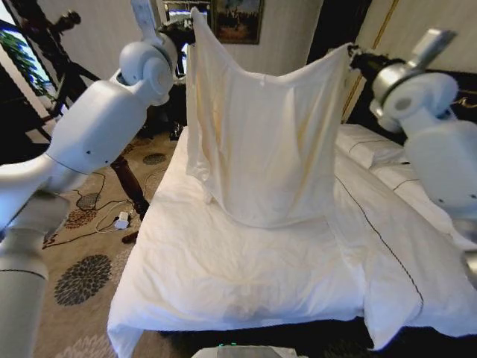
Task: Pick up the clothes from the bed and hang them on the clothes hanger.
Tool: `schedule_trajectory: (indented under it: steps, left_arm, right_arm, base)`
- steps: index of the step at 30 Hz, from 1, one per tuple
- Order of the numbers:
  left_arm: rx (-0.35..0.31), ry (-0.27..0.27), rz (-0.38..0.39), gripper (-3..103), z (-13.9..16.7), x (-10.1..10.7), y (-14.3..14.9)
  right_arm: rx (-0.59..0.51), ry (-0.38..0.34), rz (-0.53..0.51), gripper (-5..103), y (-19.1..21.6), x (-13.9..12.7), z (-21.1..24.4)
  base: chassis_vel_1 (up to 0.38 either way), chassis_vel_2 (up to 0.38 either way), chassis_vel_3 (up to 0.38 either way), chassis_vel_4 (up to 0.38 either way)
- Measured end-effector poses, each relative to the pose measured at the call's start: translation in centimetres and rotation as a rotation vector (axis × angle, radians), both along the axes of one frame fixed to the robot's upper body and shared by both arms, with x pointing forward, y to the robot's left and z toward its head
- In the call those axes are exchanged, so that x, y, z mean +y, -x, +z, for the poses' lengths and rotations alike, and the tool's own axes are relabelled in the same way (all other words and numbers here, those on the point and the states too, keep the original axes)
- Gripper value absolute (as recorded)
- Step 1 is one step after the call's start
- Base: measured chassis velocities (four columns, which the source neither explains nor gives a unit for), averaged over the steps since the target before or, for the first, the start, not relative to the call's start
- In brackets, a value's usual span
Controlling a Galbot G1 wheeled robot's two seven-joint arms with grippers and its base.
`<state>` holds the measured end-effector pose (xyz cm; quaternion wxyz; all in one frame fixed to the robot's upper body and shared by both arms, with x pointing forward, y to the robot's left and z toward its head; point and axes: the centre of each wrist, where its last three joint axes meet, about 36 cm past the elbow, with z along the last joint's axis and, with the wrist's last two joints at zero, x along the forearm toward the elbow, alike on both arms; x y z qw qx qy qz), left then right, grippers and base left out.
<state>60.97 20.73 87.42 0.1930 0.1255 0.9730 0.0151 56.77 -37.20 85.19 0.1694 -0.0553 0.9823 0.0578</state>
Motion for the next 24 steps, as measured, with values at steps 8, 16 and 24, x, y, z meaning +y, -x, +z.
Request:
schedule_trajectory:
  steps: [8, 16, 24]
  left_arm:
    - [-0.010, -0.018, -0.009, 0, -2.7, 4.1, 8.8]
    - [-0.111, -0.047, -0.015, 0, -0.6, 8.7, 22.5]
    - [-0.124, -0.113, 0.029, 0, 0.9, 10.4, 29.5]
  right_arm:
    - [-0.018, 0.042, 0.013, 0, 10.3, -0.9, -1.0]
    - [-0.108, 0.014, 0.099, 0, 21.7, 3.1, 3.6]
    - [-0.087, 0.012, 0.088, 0, 27.9, 4.7, 4.9]
  base:
    - [0.000, 0.000, 0.000, 0.000]
    - [0.000, 0.000, 0.000, 0.000]
    - [0.000, 0.000, 0.000, 0.000]
